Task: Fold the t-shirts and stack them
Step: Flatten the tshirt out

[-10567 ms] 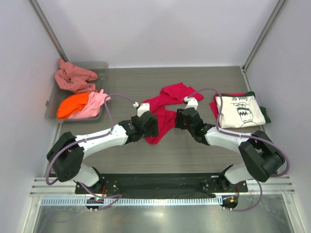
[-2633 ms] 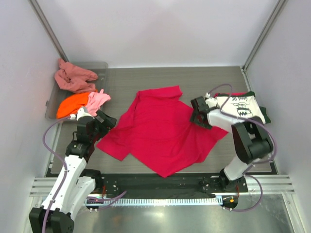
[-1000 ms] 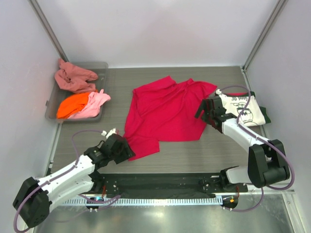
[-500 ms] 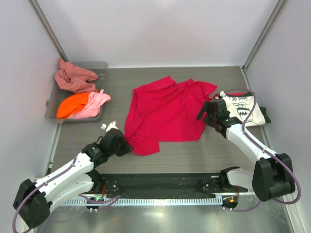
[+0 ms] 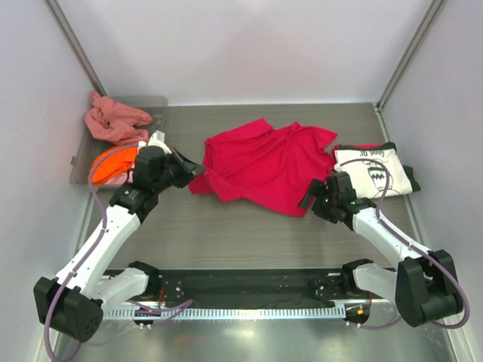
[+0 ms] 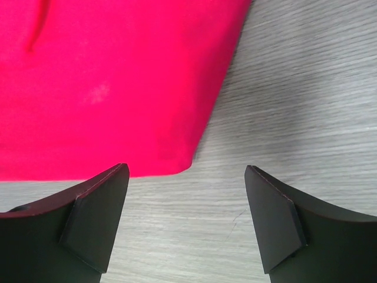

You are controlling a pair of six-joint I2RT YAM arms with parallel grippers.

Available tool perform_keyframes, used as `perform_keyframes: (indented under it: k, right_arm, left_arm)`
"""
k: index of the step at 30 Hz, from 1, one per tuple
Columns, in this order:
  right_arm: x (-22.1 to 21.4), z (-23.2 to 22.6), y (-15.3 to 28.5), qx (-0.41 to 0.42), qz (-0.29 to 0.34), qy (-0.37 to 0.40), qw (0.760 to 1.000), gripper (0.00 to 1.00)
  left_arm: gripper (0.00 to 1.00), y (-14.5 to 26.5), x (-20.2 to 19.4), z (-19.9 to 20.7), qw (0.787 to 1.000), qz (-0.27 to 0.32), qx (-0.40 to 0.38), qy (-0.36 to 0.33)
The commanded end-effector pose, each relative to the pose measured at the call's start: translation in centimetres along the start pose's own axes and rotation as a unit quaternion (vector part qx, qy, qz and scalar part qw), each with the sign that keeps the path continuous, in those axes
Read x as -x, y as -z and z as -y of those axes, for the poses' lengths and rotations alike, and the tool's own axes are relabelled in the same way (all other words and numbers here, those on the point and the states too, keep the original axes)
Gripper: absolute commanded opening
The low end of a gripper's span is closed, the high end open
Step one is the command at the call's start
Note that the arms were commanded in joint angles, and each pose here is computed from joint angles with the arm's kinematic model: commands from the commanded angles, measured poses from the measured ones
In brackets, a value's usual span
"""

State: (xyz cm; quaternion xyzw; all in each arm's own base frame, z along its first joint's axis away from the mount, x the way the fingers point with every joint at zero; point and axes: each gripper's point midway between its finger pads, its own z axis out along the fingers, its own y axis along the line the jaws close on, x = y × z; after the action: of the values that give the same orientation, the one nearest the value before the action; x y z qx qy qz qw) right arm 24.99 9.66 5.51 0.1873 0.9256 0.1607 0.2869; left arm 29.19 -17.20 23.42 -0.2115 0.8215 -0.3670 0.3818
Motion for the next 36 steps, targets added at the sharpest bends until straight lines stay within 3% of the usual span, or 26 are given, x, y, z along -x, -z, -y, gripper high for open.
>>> perform_keyframes:
  k: [1, 8, 10, 13, 14, 16, 17, 18, 25, 31, 32, 33, 34, 35, 36]
  right_arm:
    - [0.4, -0.9, -0.9, 0.018, 0.002, -0.006, 1.000, 0.85]
    - [1.6, -0.9, -3.6, -0.003, 0.010, -0.010, 1.000, 0.82]
    - [2.9, -0.7, -4.4, -0.024, 0.024, -0.008, 0.999, 0.76]
    - [3.7, -0.3, -6.0, -0.053, 0.019, -0.008, 0.998, 0.54]
    - [3.9, -0.1, -6.3, -0.060, 0.019, -0.009, 0.998, 0.31]
    - [4.4, -0.1, -6.3, -0.073, 0.022, -0.013, 0.997, 0.09]
    - [4.5, -0.1, -6.1, -0.074, 0.023, -0.013, 0.997, 0.01]
    - [4.8, -0.2, -5.7, -0.073, 0.026, -0.013, 0.997, 0.01]
    - [5.8, -2.3, 0.9, -0.036, 0.044, 0.033, 0.998, 0.02]
    - [11.5, -6.9, 0.4, -0.021, 0.052, 0.058, 0.997, 0.03]
    - [11.1, -6.9, -2.1, -0.030, 0.021, 0.064, 0.997, 0.11]
    - [13.4, -9.3, -2.0, -0.005, 0.033, 0.066, 0.997, 0.24]
    - [13.4, -10.2, -3.0, 0.009, 0.011, 0.070, 0.997, 0.45]
    - [13.4, -11.1, -3.6, 0.013, 0.003, 0.075, 0.997, 0.76]
    - [13.9, -11.7, -4.2, 0.014, 0.000, 0.079, 0.997, 0.83]
  left_arm:
    - [0.00, 0.3, 3.0, 3.9, 0.998, 0.025, -0.061, 0.007]
    - [0.00, -0.4, 6.3, 4.9, 0.994, 0.051, -0.083, 0.041]
    - [0.00, -0.4, 7.0, 4.7, 0.993, 0.056, -0.087, 0.048]
    - [0.00, 0.0, 8.0, 4.7, 0.992, 0.066, -0.093, 0.051]
    - [0.00, 0.1, 8.2, 4.7, 0.992, 0.070, -0.094, 0.050]
    - [0.00, 0.3, 8.1, 4.6, 0.992, 0.070, -0.094, 0.044]
    - [0.00, 0.5, 8.0, 4.6, 0.992, 0.071, -0.096, 0.041]
    - [0.00, 0.6, 7.7, 4.2, 0.993, 0.069, -0.092, 0.040]
    - [0.00, 1.3, 5.0, 0.1, 0.996, 0.070, -0.054, 0.033]
    - [0.00, -0.3, 5.1, -1.7, 0.996, 0.072, -0.021, 0.047]
    - [0.00, -0.7, 5.3, -1.7, 0.996, 0.073, -0.019, 0.047]
    - [0.00, -1.1, 5.5, -2.0, 0.996, 0.074, -0.011, 0.049]
    - [0.00, -1.8, 5.4, -2.5, 0.996, 0.069, 0.000, 0.052]
    - [0.00, -2.1, 5.7, -2.4, 0.996, 0.072, -0.001, 0.052]
    - [0.00, -2.4, 5.8, -2.7, 0.996, 0.073, 0.003, 0.052]
